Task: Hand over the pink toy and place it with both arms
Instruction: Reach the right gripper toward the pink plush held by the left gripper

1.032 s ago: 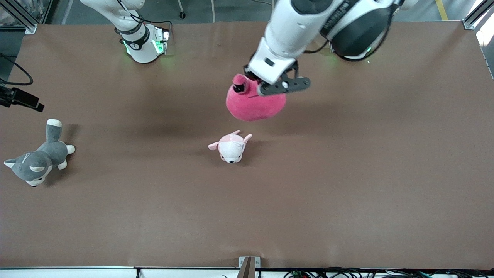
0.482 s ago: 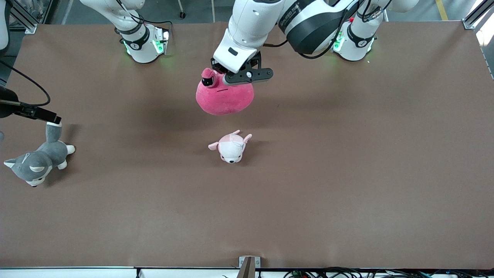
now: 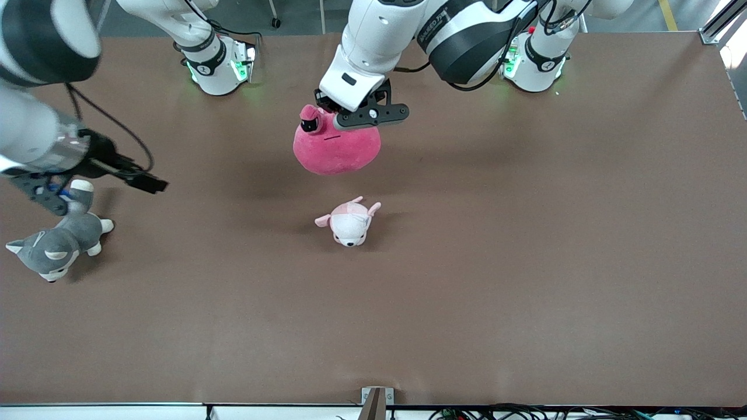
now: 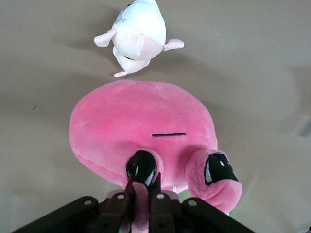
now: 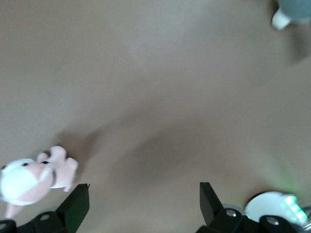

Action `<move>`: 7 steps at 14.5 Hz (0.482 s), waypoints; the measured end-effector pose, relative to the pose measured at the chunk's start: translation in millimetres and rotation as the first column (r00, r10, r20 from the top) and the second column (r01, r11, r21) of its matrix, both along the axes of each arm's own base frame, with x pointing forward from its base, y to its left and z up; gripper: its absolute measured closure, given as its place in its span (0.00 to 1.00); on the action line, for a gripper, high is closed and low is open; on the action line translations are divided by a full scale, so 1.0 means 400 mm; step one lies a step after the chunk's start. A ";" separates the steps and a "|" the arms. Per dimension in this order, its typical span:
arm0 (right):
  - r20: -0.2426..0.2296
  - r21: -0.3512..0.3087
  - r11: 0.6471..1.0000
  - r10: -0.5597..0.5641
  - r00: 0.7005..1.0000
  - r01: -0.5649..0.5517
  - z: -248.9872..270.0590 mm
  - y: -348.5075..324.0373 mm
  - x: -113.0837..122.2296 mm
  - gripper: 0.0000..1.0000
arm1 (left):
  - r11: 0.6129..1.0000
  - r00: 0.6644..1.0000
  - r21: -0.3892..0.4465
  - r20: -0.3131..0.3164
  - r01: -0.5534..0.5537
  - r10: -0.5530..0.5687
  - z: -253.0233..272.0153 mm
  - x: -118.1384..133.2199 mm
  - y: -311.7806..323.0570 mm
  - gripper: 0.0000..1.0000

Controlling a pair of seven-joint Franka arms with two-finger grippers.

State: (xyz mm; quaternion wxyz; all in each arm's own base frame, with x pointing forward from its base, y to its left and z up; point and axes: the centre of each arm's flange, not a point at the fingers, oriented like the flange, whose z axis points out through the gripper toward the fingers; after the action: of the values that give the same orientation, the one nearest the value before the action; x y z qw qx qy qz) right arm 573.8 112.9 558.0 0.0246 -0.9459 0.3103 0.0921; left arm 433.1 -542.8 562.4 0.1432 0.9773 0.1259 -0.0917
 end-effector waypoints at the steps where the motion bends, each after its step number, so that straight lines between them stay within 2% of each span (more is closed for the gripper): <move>1: 0.006 -0.008 0.999 -0.035 0.999 0.035 0.003 0.076 -0.012 0.00 | 1.000 1.000 0.000 0.000 0.000 0.000 0.000 0.000 0.000 0.87; 5: -0.003 -0.026 0.995 -0.099 0.995 0.098 0.007 0.312 -0.088 0.00 | 1.000 1.000 0.000 -0.001 -0.005 0.005 0.002 0.000 -0.001 0.87; 7: -0.030 0.014 0.988 -0.154 0.988 0.154 0.014 0.384 -0.119 0.00 | 1.000 1.000 0.000 -0.001 -0.006 0.006 0.002 0.000 -0.001 0.87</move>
State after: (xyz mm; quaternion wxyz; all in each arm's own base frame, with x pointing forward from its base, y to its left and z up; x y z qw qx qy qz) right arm 526.4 266.6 563.5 0.0347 -0.9174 0.3818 0.1063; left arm 432.9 -543.1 563.2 0.1437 0.9769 0.1287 -0.0918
